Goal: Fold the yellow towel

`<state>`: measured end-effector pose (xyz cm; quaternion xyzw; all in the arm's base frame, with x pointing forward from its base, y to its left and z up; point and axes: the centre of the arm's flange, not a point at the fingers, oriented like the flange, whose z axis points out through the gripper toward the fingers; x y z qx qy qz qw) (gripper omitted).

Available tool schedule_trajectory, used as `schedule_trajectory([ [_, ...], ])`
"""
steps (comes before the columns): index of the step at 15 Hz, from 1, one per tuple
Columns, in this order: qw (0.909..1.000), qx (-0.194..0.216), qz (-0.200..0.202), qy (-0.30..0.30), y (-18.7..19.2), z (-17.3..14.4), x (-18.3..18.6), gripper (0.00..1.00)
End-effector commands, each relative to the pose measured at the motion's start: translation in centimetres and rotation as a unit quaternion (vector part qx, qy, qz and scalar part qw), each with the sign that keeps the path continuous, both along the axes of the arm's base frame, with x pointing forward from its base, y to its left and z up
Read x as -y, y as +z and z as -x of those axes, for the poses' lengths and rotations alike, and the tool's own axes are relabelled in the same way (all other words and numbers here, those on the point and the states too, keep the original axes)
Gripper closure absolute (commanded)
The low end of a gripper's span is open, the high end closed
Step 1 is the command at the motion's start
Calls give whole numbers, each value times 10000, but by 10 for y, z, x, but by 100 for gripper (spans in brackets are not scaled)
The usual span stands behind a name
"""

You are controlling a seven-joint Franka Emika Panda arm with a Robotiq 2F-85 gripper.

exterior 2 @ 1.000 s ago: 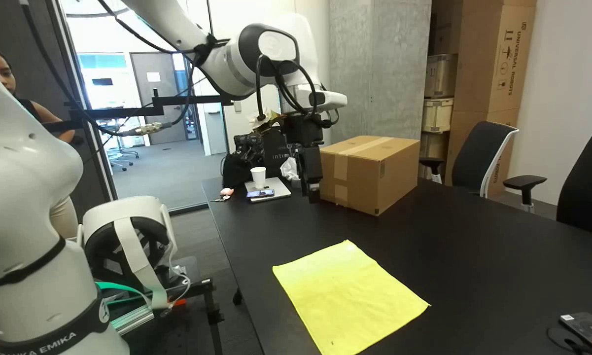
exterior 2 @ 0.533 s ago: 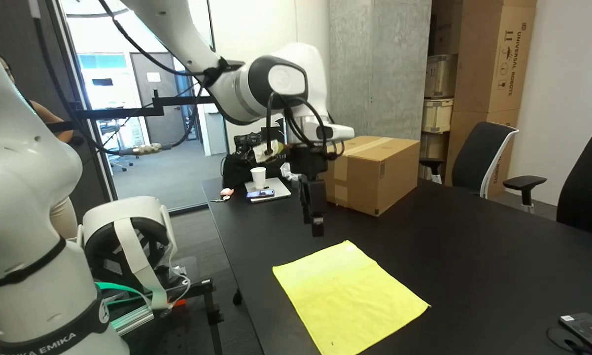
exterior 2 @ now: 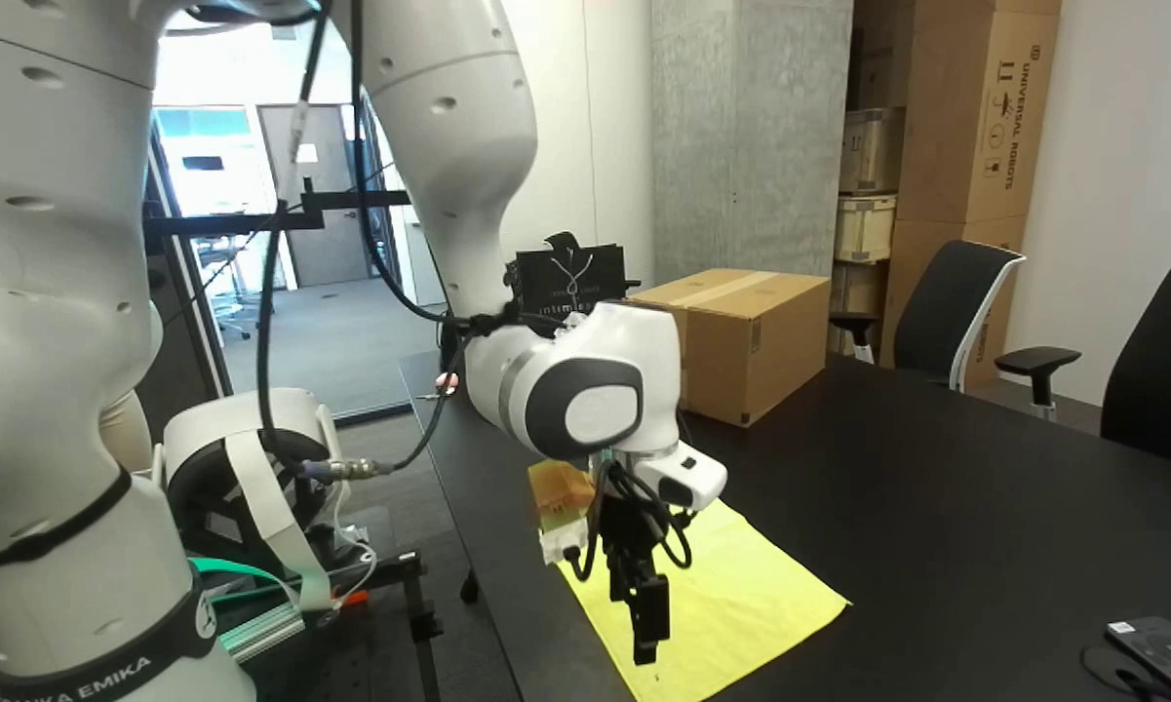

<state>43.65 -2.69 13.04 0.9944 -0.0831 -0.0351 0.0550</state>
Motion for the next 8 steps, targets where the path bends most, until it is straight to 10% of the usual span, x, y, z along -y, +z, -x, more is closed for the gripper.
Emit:
schedule_trajectory([
  [1,9999,-30,-114,73,-67,-26,7,0],
  [8,9999,-21,-136,23,-111,-55,-7,0],
])
